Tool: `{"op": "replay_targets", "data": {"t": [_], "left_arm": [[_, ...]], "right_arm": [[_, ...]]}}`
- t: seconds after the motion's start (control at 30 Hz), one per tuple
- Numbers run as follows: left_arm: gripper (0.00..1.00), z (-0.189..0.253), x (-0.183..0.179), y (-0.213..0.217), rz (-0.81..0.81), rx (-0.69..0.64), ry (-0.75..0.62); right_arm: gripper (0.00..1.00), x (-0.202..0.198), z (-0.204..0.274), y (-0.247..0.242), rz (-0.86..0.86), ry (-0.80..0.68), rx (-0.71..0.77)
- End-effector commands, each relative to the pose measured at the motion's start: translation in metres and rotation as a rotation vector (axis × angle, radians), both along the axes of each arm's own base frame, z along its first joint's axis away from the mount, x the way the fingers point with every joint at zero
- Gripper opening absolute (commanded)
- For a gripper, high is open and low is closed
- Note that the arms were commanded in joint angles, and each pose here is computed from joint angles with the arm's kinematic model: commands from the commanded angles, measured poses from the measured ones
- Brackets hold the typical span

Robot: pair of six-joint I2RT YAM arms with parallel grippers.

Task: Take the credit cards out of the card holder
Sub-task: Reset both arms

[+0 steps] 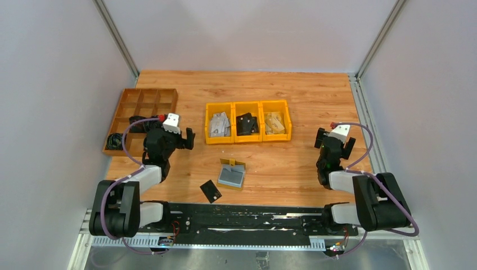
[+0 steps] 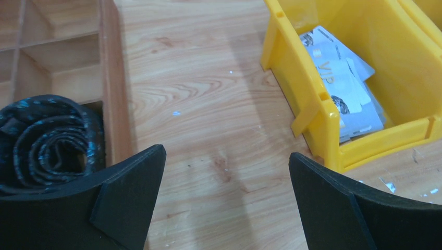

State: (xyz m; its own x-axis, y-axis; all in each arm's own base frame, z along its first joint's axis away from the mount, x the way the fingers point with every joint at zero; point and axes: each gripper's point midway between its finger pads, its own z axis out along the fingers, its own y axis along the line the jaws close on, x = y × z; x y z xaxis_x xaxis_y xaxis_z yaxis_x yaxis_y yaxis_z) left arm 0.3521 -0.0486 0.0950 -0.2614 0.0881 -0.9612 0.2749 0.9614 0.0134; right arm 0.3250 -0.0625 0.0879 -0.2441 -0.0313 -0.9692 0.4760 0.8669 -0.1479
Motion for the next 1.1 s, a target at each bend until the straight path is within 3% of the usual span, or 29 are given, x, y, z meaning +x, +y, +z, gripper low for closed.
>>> {"op": "replay_targets", "data": {"t": [0.0, 0.17, 0.23, 0.33, 0.43, 1.07], "left_arm": [[1.00, 0.020, 0.002, 0.015, 0.075, -0.022, -0.095], [1.00, 0.028, -0.004, 0.027, 0.117, 0.028, -0.241], [1.00, 0.017, -0.001, 0.028, 0.120, 0.035, -0.228], [1.00, 0.014, 0.004, 0.028, 0.133, 0.009, -0.246], [1.00, 0.007, 0.009, 0.032, 0.149, 0.024, -0.179], [1.00, 0.007, 0.009, 0.040, 0.208, 0.011, -0.182]], "right_arm": [[0.92, 0.006, 0.002, -0.001, 0.053, -0.030, 0.008], [0.91, 0.014, -0.003, 0.007, 0.139, -0.009, 0.036], [0.91, 0.019, -0.012, 0.019, 0.224, 0.041, 0.019], [0.93, 0.020, -0.010, 0.017, 0.222, -0.035, -0.020], [0.95, 0.022, -0.018, 0.019, 0.218, 0.060, 0.012], [0.96, 0.021, -0.014, 0.018, 0.222, 0.025, -0.002]]}}
